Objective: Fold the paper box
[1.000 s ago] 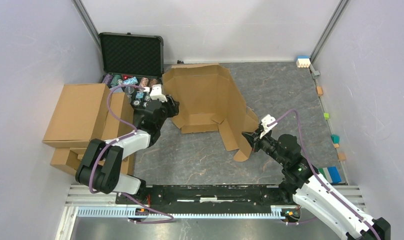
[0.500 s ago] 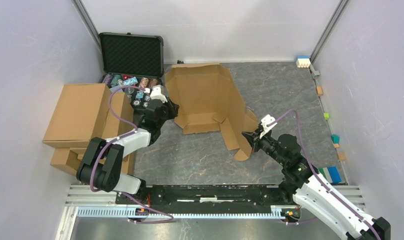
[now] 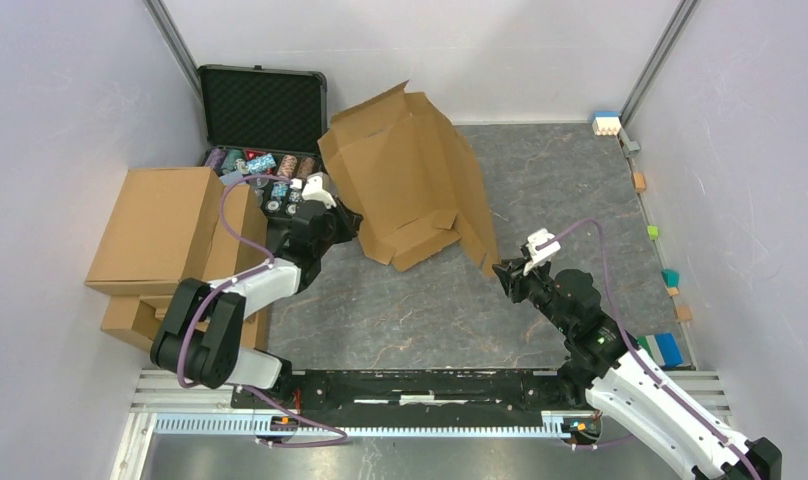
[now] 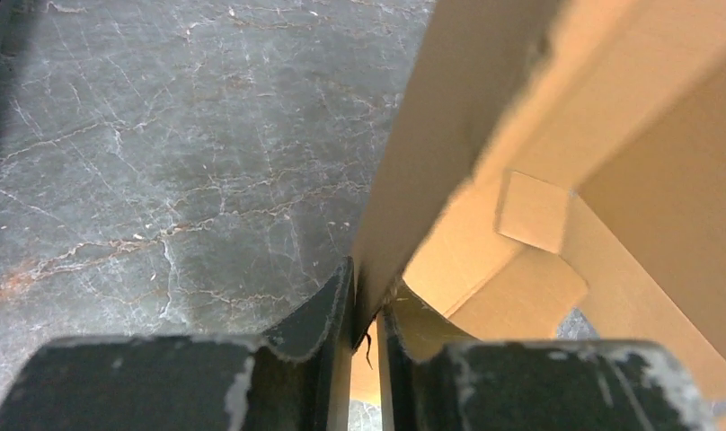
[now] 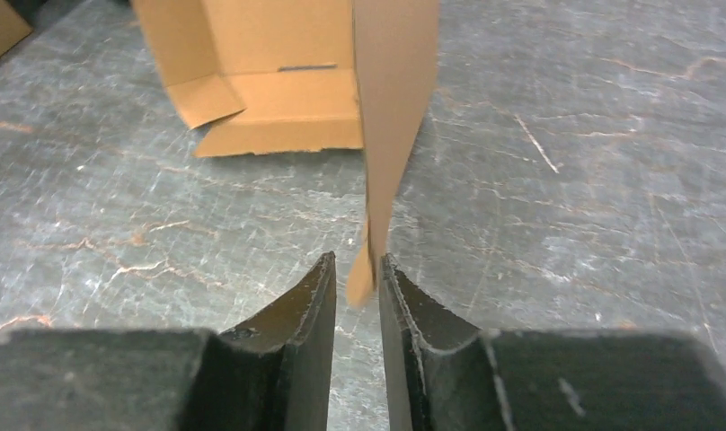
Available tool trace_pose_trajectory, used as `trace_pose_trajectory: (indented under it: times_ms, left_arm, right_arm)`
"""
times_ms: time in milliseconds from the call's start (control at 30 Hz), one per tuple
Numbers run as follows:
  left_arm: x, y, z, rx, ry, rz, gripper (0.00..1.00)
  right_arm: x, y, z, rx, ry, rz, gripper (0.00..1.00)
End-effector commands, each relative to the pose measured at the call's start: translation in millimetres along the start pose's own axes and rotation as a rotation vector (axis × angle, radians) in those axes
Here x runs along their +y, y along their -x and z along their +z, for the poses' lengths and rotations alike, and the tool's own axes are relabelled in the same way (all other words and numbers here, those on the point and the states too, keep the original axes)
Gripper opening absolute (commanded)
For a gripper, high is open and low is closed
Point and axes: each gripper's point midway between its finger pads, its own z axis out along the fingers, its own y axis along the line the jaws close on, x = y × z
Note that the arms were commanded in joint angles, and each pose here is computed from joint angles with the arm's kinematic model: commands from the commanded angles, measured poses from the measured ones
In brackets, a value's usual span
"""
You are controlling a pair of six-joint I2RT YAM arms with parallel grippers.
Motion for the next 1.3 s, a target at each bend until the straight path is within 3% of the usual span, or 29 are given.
trace_pose_trajectory:
  times_ms: [0,133,267,433,667,833,933,1033,1267]
  left_arm:
    - [-13.8,10.3,-12.4,-0.034,-0.065,0.037,0.20]
    - [-24.1,12.8,-17.6,-0.048,-0.090,0.138,0.18]
    - [-31.9,14.0,-22.7,-0.070,-0.061,0.290,0.14]
    - [-43.1,12.1,-30.6,-0.093,-0.041,0.461,0.05]
    - [-55.1,3.8,-38.0,-0.140,-0.047,0.580,0.02]
    - [-64.1,6.2,-53.3,-0.278,-0.089,0.662,0.02]
    - [-64.6,1.9,-62.0,-0.340,-0.107,0.686,0.02]
    - [-69.2,-0.2,-70.2,-0.392,-0.123,0.700,0.02]
    - [-85.8,-10.0,-81.7,-0.446,-0.169,0.762,0.02]
  right_arm:
    - [-17.1,11.2,-4.6,-0.046,-0.104,0.016,0.31]
    - [-17.3,16.8,-1.1,-0.040,-0.104,-0.004,0.45]
    - [-19.7,21.5,3.7,-0.023,-0.120,-0.011,0.70]
    - [-19.8,32.7,4.6,-0.043,-0.125,-0.003,0.76]
    - [-17.8,38.4,15.3,0.000,-0.132,0.038,0.78]
    - [-1.3,44.8,34.3,0.007,-0.052,0.066,0.77]
    - [14.8,26.9,48.1,0.076,0.027,0.105,0.74]
    - [33.0,-1.8,56.2,0.134,0.107,0.196,0.65]
    - [53.3,-28.2,77.9,0.104,0.195,0.364,0.36]
